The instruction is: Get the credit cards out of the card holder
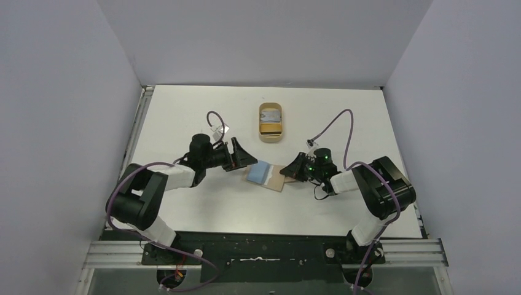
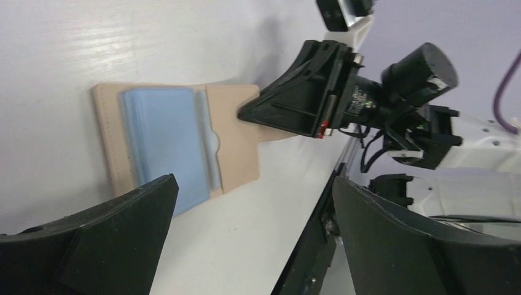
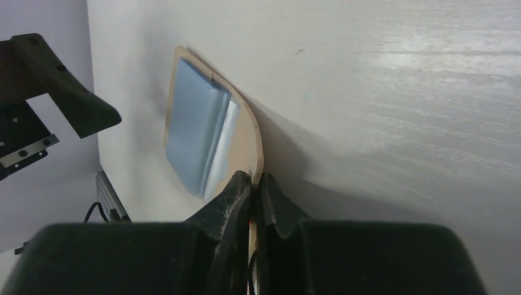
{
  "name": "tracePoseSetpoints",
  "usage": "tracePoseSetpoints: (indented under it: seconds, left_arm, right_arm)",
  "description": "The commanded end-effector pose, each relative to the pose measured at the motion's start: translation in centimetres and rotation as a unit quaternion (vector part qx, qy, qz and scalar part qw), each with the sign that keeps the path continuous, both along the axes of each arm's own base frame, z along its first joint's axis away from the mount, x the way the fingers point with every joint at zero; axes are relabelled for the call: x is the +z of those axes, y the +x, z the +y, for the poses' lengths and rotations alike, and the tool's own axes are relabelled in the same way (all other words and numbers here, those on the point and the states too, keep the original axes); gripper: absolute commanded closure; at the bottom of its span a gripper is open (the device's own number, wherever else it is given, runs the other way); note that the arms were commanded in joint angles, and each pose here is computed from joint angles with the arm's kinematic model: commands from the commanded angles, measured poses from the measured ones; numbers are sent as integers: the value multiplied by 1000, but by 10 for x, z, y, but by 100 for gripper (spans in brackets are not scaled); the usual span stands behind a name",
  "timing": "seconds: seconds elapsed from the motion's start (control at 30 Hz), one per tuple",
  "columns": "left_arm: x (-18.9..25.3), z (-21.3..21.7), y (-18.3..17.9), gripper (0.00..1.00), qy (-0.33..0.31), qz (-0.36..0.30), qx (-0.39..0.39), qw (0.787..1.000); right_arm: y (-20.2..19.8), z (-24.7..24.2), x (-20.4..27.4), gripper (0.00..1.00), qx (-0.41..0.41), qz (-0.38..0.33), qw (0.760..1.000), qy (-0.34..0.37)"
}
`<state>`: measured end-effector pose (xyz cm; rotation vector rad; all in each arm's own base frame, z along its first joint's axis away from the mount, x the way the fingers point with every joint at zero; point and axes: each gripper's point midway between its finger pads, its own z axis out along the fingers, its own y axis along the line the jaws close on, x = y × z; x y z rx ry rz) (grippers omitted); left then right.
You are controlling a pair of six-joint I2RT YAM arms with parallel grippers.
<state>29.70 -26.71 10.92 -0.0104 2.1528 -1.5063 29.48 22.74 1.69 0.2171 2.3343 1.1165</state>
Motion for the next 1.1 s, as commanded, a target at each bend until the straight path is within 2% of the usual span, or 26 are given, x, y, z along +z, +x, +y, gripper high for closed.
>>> tracePoseSetpoints:
  seconds: [0.0, 0.17, 0.47, 0.67, 0.9, 0.97, 1.07]
  left_arm:
    - [-15, 19, 7, 3, 116, -9, 19, 993]
    - [-38, 26, 15, 3, 119, 45, 40, 991]
    - [-67, 32, 18, 3, 137, 81, 82, 984]
    - [-82, 29, 18, 3, 129, 101, 95, 982]
    - [-80, 17, 13, 8, 85, 113, 91, 986]
    - [-75, 13, 10, 10, 70, 115, 84, 987]
    - [-69, 11, 7, 21, 53, 117, 84, 988]
  right_arm:
    - [11, 8, 22, 100, 23, -54, 997, 44]
    - [16, 15, 33, 100, 35, -62, 991, 110]
    - [20, 24, 60, 100, 47, -83, 968, 232]
    - [21, 26, 57, 100, 50, -78, 968, 232]
    - [22, 26, 54, 100, 51, -73, 971, 222]
    - [23, 26, 53, 100, 51, -71, 971, 220]
    - [24, 26, 52, 100, 51, -71, 972, 219]
